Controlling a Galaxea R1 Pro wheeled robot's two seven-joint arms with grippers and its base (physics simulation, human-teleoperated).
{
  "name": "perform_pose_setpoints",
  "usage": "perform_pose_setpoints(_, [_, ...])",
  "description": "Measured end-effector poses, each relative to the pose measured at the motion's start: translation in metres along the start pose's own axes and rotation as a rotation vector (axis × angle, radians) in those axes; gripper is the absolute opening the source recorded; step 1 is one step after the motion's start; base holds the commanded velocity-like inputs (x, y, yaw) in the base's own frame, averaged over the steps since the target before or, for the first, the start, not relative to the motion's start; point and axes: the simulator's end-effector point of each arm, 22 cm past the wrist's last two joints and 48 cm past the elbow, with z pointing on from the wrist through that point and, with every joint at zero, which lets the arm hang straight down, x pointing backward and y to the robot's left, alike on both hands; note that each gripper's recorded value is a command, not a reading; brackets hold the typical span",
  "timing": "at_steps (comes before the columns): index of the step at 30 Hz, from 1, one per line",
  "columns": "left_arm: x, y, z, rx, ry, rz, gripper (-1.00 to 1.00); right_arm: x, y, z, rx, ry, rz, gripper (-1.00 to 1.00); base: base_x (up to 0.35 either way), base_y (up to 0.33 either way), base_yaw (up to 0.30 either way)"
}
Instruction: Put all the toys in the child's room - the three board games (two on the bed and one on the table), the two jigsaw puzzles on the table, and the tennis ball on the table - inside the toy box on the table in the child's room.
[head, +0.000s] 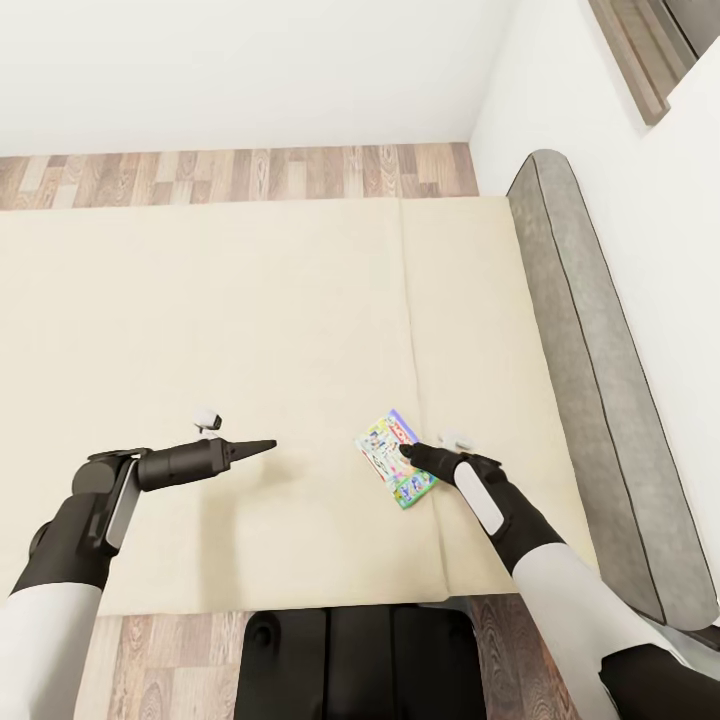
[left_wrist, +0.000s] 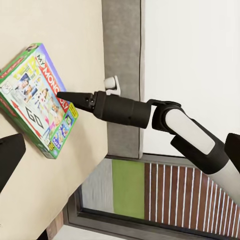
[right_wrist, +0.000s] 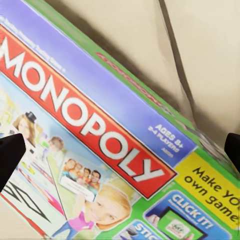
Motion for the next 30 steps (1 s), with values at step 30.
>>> perform_pose_setpoints(30, [-0.001,0.001,-0.002,-0.002,-0.003,0.002,1.0,0.019,0.025,-0.002,-0.121,0.085,0.017,1.0,0.0,0.0,0.0])
